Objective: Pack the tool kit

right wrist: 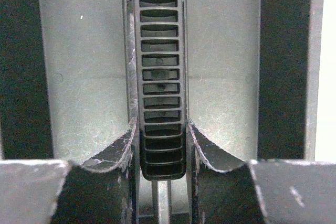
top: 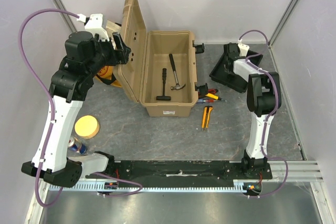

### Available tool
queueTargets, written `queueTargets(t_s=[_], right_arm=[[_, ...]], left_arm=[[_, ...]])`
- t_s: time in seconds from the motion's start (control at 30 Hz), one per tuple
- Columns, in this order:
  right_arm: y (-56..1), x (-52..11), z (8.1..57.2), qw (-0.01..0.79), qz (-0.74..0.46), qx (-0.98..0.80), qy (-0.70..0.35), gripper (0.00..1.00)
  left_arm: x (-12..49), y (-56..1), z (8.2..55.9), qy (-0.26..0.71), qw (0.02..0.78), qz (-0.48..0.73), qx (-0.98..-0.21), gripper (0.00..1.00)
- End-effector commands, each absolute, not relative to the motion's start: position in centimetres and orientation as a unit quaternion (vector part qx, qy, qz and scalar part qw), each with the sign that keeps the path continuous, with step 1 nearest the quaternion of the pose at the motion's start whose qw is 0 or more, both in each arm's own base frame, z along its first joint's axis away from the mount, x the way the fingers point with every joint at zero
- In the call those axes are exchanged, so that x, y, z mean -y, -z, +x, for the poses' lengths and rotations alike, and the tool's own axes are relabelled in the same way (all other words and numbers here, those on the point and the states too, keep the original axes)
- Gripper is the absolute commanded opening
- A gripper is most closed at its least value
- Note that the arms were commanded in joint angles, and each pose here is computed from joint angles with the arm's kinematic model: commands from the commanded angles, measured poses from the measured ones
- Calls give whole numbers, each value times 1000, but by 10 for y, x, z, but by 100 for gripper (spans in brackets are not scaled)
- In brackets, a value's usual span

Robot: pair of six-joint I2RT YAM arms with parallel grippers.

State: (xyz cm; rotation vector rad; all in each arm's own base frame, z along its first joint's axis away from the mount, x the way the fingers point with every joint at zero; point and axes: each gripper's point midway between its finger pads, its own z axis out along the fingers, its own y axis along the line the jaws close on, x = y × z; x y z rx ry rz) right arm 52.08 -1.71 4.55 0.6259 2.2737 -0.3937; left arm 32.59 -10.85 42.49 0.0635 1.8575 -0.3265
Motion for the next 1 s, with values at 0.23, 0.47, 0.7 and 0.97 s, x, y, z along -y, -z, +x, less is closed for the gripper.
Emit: queueTargets(t_s=[0.23, 0.47, 0.7, 0.97], right_arm=[[-175, 45, 539, 486, 253, -822, 156, 0], [-279, 44, 531, 562, 249, -783, 100, 0], [-349, -8, 510, 603, 219, -767, -10, 0], [-376, -137, 471, 608, 156, -769, -120, 0]], left_arm=[[94, -452, 322, 124, 626, 2, -770, 76], [87, -460, 309, 123, 639, -8, -759, 76], [83, -469, 297, 132, 650, -15, -748, 76], [85, -469, 290, 147, 650, -19, -745, 76]])
